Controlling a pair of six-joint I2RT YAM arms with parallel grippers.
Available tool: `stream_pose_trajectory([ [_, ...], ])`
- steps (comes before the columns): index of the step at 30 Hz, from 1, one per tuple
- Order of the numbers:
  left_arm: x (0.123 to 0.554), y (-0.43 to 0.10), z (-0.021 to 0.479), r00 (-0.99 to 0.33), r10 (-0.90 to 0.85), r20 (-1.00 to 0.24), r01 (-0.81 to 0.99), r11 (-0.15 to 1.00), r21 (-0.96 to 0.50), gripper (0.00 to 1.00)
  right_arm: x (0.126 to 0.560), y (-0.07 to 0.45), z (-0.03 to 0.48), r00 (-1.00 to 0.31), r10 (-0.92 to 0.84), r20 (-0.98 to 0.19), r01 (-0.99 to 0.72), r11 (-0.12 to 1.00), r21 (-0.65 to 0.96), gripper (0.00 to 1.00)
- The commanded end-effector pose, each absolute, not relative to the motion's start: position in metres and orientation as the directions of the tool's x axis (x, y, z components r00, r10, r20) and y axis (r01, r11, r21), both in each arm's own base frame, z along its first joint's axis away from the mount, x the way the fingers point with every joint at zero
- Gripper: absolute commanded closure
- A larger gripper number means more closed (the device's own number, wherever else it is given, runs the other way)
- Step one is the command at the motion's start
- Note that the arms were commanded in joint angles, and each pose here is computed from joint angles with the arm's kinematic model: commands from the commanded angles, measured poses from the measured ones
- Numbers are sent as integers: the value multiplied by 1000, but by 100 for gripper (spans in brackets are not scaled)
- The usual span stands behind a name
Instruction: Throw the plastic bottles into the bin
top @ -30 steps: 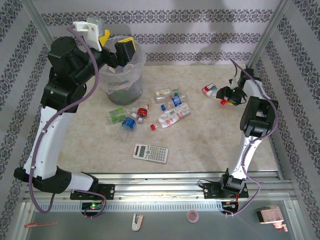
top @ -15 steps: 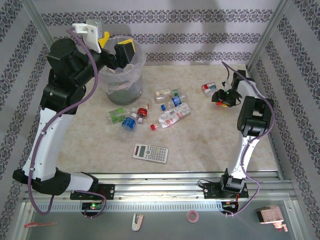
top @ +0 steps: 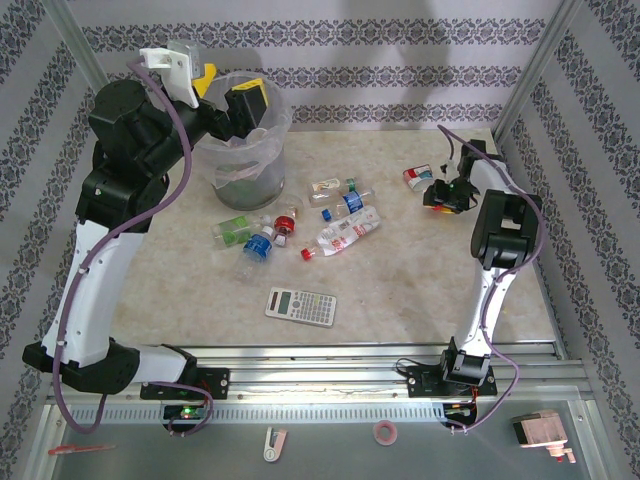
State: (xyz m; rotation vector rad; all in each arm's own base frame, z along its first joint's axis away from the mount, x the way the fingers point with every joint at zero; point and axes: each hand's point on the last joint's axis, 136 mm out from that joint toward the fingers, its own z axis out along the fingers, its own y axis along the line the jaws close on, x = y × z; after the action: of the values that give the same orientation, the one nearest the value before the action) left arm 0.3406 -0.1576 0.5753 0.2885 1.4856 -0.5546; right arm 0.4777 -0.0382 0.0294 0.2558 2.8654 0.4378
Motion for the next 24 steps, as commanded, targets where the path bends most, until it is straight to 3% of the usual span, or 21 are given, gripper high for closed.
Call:
stream_pose_trajectory([
  [1, 330, -158, 588, 38, -185, -982, 531, 836, -137, 0, 481, -35, 27, -966, 173, -195, 112, 951, 288, 53],
  [15, 338, -163, 584, 21, -195, -980, 541, 827, -153, 0, 466, -27, 33, -967, 153, -201, 94, 957, 275, 80],
  [24, 359, -184, 566, -85, -254, -964, 588, 768, -254, 0, 458, -13, 82, -926, 167, -340, 60, 951, 305, 89],
])
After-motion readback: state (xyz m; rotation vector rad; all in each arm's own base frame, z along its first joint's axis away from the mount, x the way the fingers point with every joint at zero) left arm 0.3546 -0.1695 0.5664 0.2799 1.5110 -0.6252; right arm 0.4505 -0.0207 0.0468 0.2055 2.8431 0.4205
